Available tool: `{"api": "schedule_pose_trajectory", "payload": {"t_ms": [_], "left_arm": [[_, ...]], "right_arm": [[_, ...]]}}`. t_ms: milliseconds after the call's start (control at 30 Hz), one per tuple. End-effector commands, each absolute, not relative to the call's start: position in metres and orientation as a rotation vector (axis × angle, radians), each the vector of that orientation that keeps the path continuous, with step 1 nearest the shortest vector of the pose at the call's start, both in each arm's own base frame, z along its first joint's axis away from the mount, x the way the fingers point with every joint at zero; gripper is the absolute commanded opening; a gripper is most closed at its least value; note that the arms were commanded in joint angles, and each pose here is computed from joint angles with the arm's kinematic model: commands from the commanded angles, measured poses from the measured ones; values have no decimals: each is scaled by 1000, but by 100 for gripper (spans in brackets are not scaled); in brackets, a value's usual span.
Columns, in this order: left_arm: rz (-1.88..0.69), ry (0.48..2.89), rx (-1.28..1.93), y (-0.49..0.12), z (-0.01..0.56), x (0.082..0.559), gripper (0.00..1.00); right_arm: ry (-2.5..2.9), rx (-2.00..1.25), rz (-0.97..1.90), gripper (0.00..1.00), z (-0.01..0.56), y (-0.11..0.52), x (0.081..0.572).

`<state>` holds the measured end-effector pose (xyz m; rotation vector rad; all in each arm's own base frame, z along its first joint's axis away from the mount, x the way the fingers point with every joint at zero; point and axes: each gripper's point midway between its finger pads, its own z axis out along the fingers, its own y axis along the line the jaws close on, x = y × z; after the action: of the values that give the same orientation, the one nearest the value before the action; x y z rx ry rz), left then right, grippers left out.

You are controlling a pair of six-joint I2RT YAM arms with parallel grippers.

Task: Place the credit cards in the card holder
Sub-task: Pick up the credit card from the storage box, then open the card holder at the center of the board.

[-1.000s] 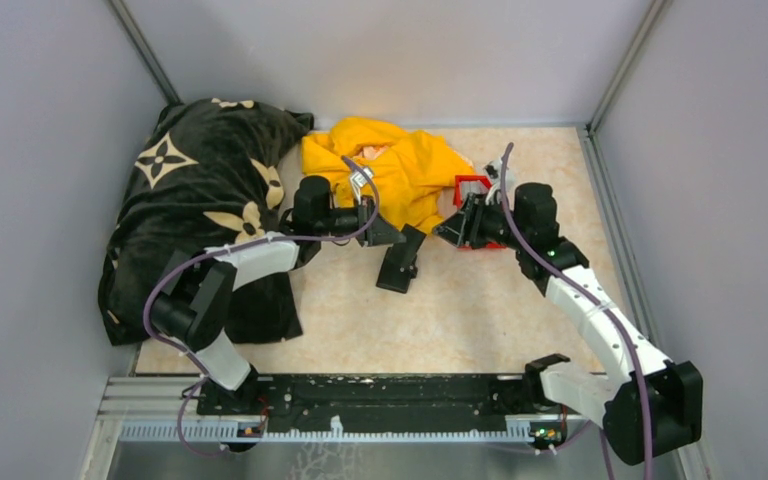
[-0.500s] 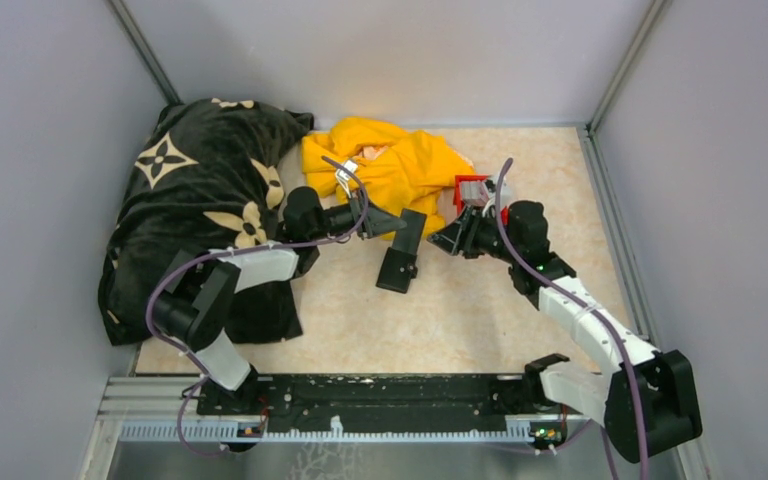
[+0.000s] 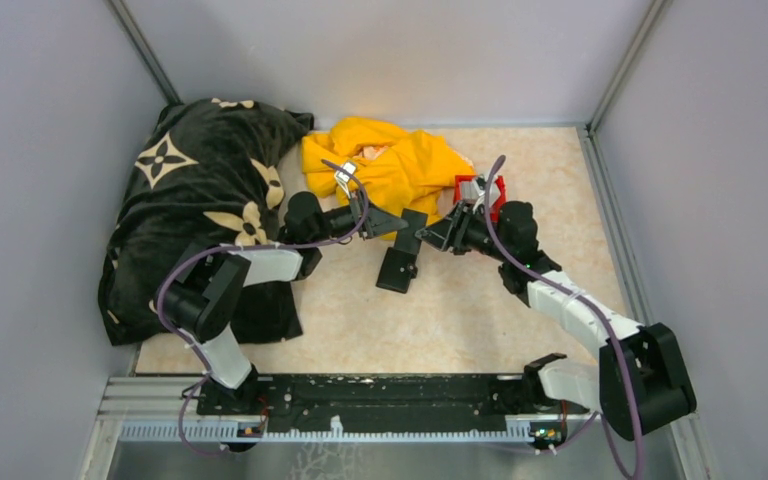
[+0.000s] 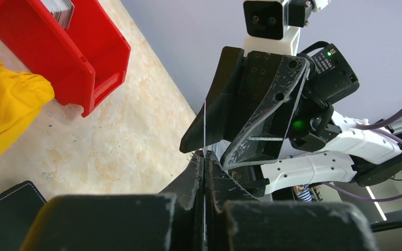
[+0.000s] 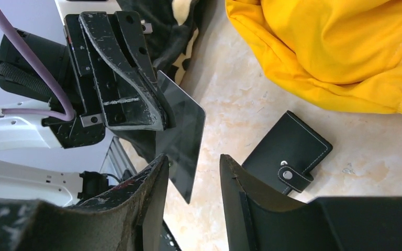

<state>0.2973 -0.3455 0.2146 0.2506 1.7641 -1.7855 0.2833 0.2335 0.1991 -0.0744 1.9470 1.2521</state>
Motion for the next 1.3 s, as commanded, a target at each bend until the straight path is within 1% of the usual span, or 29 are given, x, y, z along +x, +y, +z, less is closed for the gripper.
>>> {"api": "schedule_pose_trajectory", "payload": {"t_ms": [0, 133, 200, 267, 400, 433, 567, 600, 633, 700, 767, 833, 933, 1067, 1267], "left_arm": [[-1820, 1718, 269, -348, 221, 296, 0], [-1829, 1725, 273, -349, 219, 295, 0], [-1839, 1729, 271, -349, 218, 295, 0], [-1847, 1728, 272, -349, 217, 293, 0], [-1893, 1713, 278, -349, 217, 290, 0], [-1904, 1712, 279, -350, 216, 289, 0], [-1945, 1715, 274, -350, 212, 287, 0], [-1950, 1721, 267, -349, 210, 288, 3], [-1948, 1729, 258, -348, 208, 289, 12], [-1930, 1745, 224, -343, 203, 293, 43], [-1888, 1759, 172, -333, 198, 300, 54], [-1814, 1816, 100, -324, 186, 308, 62], [-1613, 1933, -11, -310, 159, 323, 63], [-1302, 2077, -129, -284, 122, 337, 62], [-1064, 2157, -191, -258, 90, 335, 57]], "right_arm": [[1863, -129, 1301, 40, 216, 247, 286], [1857, -131, 1325, 28, 215, 251, 286], [1846, -134, 1342, 19, 216, 253, 286], [1838, -137, 1359, 12, 216, 254, 286], [1787, -157, 1416, 5, 224, 259, 283], [1774, -160, 1435, 1, 226, 260, 282], [1720, -174, 1509, 0, 238, 264, 278], [1710, -179, 1522, 0, 241, 265, 277], [1704, -180, 1530, 0, 243, 266, 276], [1696, -181, 1531, 0, 246, 265, 275], [1700, -179, 1519, 0, 248, 265, 275], [1730, -169, 1483, 0, 245, 265, 277], [1829, -158, 1368, 0, 232, 268, 282], [1960, -131, 1177, 0, 214, 270, 287], [2148, -59, 924, 0, 186, 268, 293]]}}
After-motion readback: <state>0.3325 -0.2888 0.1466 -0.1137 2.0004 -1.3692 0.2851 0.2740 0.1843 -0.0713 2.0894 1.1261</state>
